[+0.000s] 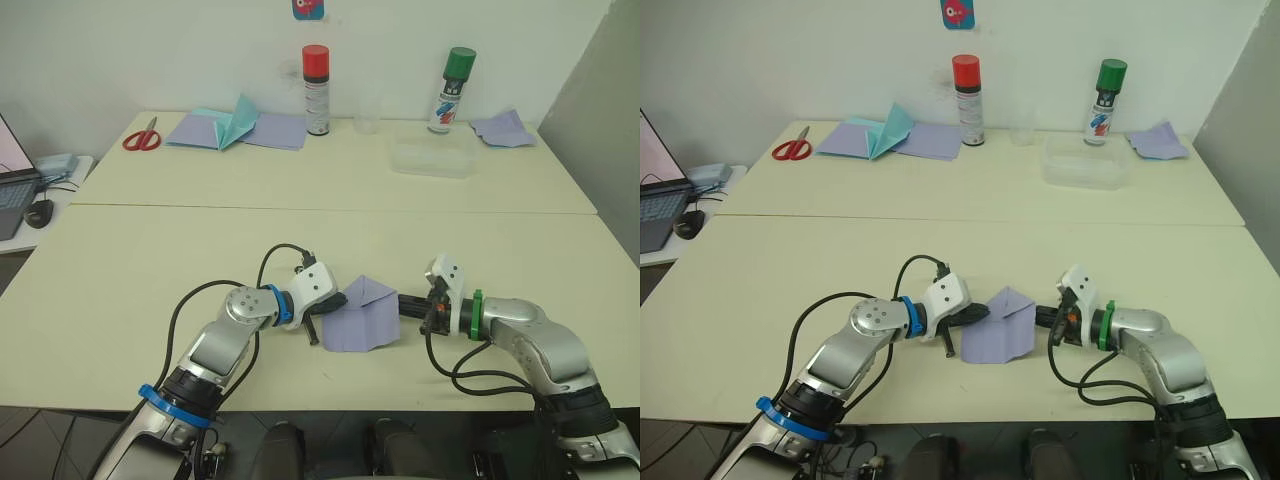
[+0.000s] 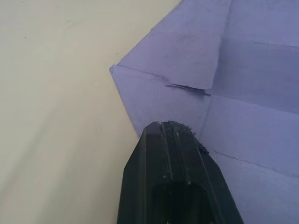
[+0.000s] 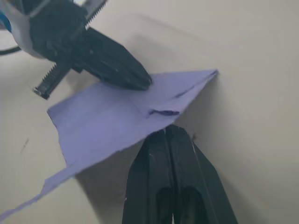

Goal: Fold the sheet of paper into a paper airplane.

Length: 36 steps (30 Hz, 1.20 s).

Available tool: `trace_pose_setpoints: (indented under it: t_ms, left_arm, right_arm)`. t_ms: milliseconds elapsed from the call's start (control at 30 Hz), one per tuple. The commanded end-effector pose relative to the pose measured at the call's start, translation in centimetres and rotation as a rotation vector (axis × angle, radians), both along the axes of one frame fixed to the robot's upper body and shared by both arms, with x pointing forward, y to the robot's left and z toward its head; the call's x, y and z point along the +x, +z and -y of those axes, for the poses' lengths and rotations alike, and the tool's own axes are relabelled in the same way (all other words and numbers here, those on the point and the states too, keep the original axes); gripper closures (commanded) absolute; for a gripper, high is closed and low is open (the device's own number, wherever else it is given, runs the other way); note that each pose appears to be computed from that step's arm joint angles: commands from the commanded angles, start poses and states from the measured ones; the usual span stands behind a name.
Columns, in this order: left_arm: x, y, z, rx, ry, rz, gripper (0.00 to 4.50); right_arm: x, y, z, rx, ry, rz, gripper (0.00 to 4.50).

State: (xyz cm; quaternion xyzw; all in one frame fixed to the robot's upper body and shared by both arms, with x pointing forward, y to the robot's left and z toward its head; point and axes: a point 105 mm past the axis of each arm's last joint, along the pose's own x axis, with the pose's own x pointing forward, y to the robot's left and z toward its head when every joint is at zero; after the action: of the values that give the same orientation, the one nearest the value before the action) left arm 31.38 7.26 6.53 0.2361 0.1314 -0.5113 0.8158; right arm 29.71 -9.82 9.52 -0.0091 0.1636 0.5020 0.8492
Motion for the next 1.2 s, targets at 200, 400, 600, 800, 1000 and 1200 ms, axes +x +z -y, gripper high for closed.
trace_pose_setpoints:
  t_ms: [200, 400, 600, 800, 1000, 1200]
  left_arm:
    - [-1.2, -3.0, -0.1, 0.068, -0.015, -0.098, 4.48]
    - [-1.5, -3.0, -0.1, 0.066, -0.014, -0.103, 4.48]
    - [-1.5, -3.0, -0.2, 0.066, -0.008, -0.104, 4.48]
    - [-1.5, -2.9, -0.1, 0.053, -0.006, -0.109, 4.48]
    - [-1.2, -3.1, -0.6, 0.069, 0.018, -0.112, 4.48]
    - [-1.3, -2.9, -1.7, 0.059, 0.045, -0.109, 4.48]
  right_arm:
    - [0.5, 1.8, -2.6, 0.051, 0.039, 0.075, 4.5]
    - [0.9, 1.1, -3.6, 0.026, 0.049, 0.078, 4.5]
    - [1.1, 0.5, -4.5, 0.002, 0.058, 0.09, 4.5]
    - [1.7, -0.7, -4.6, -0.05, 0.037, 0.098, 4.5]
    - [1.9, -1.4, -4.5, -0.083, 0.032, 0.106, 4.5]
    - [1.5, -2.7, -4.5, -0.152, 0.07, 0.107, 4.5]
